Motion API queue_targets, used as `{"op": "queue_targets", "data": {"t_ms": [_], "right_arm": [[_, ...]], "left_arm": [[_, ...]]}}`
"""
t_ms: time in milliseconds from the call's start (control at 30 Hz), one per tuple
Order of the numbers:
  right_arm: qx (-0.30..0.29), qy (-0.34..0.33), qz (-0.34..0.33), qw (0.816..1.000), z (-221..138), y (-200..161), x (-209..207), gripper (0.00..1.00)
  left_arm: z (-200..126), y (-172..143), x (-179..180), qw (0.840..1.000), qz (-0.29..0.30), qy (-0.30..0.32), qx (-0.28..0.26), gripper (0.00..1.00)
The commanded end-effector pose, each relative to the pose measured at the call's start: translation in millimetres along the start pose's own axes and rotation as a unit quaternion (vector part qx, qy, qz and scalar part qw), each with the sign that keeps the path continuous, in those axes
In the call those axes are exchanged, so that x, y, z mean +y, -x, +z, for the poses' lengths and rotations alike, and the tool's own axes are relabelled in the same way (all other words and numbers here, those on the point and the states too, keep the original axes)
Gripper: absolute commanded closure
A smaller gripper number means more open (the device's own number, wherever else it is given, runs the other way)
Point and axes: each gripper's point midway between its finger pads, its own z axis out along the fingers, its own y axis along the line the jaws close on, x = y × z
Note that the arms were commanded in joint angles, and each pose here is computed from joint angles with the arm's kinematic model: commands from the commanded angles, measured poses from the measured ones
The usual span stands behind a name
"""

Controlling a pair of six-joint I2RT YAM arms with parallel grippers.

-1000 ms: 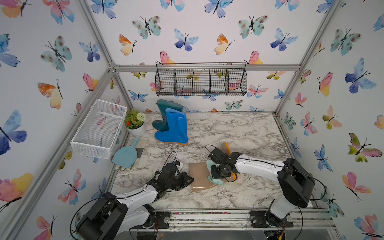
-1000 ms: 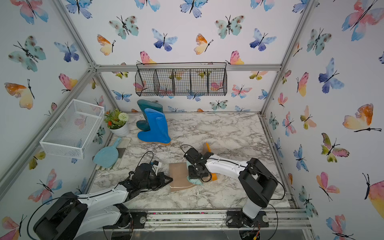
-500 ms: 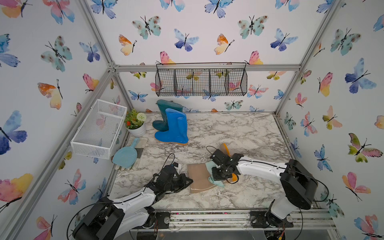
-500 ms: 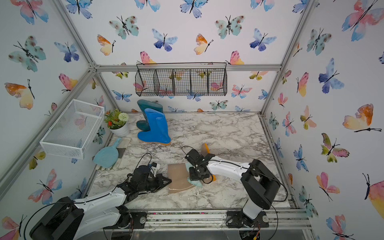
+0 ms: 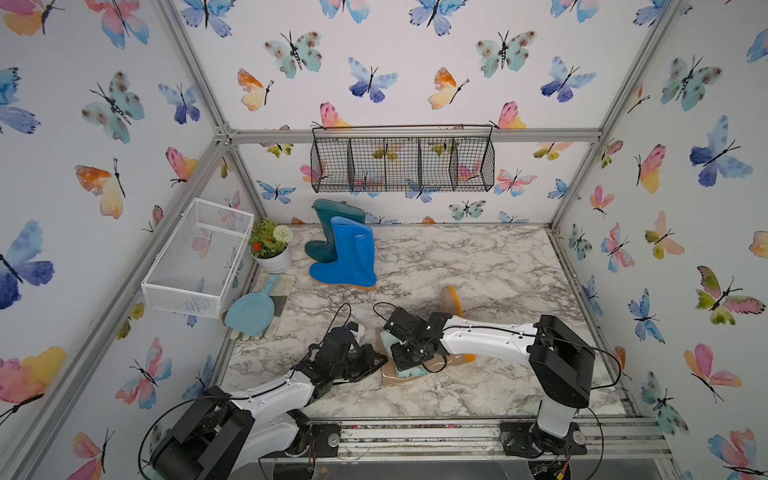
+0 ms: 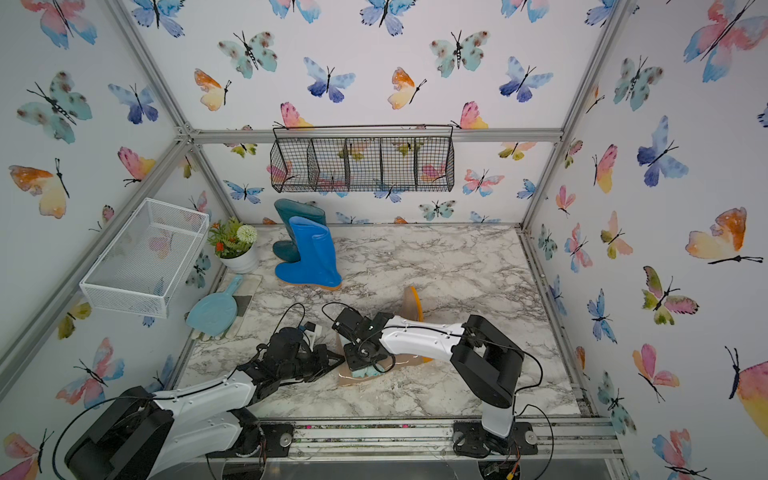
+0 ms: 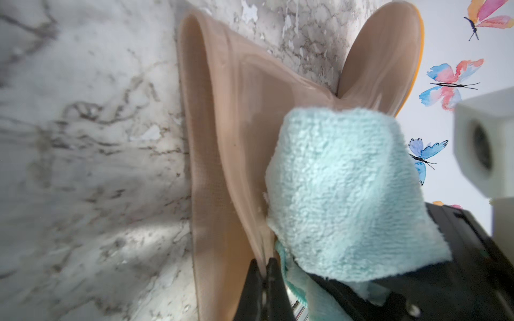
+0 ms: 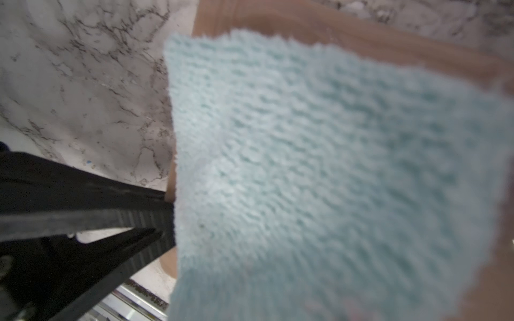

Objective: Wipe the rubber boots with a cloth
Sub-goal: Wipe the dirt off the rubber boot.

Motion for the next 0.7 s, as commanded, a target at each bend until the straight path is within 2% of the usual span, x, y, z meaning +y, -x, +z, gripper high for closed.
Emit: {"op": "queue_targets", "data": {"t_ms": [0, 100, 200, 267, 467, 533, 667], "right_arm": [[0.008, -0.061, 0.066, 0.996, -18, -10, -72, 0.99], [-0.029, -0.074, 0.097, 0.992, -34, -13, -106, 0.99], [-0.030, -0.045, 0.090, 0.994, -30, -8, -94, 0.99], [-0.009, -0.010, 0.078, 0.997, -18, 1, -69, 0.99], [-0.020, 0.043, -0.009, 0.999, 0, 39, 20, 0.99], [-0.007, 0.024, -0.009, 1.000, 5, 36, 13, 0.99], [0.007, -0.038, 0.062, 0.997, -3, 23, -63, 0.99]], "left_arm": [[-2, 6, -8, 1.000, 0.010, -0.010, -0.011, 1.00], [-2, 5, -7, 1.000, 0.010, -0.013, -0.012, 1.00], [0, 5, -8, 1.000, 0.012, -0.012, -0.009, 1.00], [2, 6, -7, 1.000, 0.011, -0.010, -0.008, 1.00], [6, 1, -4, 1.000, 0.011, -0.002, 0.005, 1.00], [5, -2, -1, 1.000, 0.010, 0.002, 0.007, 1.00], [3, -4, 3, 1.000, 0.004, 0.003, 0.005, 1.00]]}}
